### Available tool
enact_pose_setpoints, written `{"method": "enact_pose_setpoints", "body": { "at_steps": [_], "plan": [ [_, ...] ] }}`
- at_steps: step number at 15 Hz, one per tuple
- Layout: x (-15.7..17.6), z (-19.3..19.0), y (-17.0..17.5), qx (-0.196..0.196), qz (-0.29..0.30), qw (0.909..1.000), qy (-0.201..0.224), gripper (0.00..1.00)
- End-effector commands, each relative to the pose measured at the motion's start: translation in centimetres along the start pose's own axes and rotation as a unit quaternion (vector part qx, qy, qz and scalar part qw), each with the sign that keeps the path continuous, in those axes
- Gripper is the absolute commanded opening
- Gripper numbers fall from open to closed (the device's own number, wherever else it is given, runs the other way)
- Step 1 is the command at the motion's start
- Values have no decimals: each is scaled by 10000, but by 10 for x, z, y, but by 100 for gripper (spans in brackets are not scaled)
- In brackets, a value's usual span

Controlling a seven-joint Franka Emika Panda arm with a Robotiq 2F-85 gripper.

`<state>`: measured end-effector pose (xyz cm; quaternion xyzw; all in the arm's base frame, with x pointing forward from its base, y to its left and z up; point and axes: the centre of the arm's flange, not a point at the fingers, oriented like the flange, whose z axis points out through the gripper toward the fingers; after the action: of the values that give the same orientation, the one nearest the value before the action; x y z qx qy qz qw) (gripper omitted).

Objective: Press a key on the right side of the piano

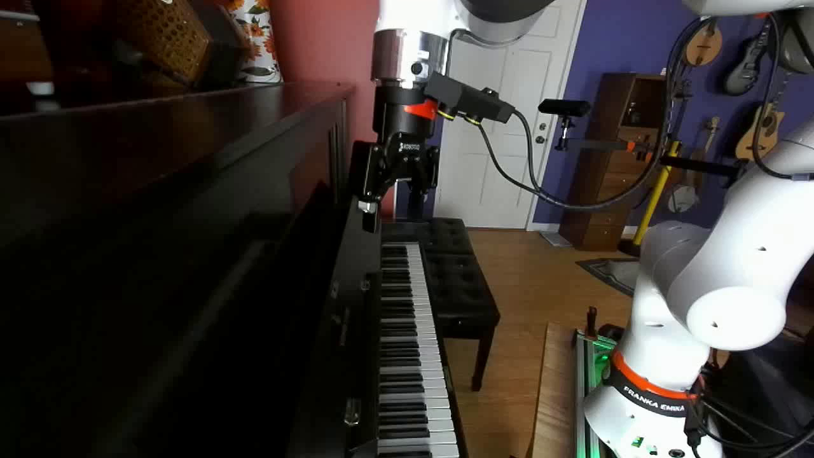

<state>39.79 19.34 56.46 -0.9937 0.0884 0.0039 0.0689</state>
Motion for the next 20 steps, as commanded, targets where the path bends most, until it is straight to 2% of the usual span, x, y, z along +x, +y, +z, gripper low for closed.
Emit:
{"method": "enact_pose_setpoints", "body": {
  "at_steps": [1,8,9,11,14,17,19,20],
  "plan": [
    [0,0,0,0,0,10000,0,100],
    [0,0,0,0,0,10000,0,100],
    [3,1,8,-17,44,10000,-35,100],
    [13,8,34,-147,175,9997,81,100],
    [31,26,90,-465,191,9987,94,100],
    [42,47,141,-891,-51,9960,8,100],
    [47,63,174,-1077,-388,9934,-38,100],
    [50,73,193,-1131,-377,9928,-96,100]
  ]
}}
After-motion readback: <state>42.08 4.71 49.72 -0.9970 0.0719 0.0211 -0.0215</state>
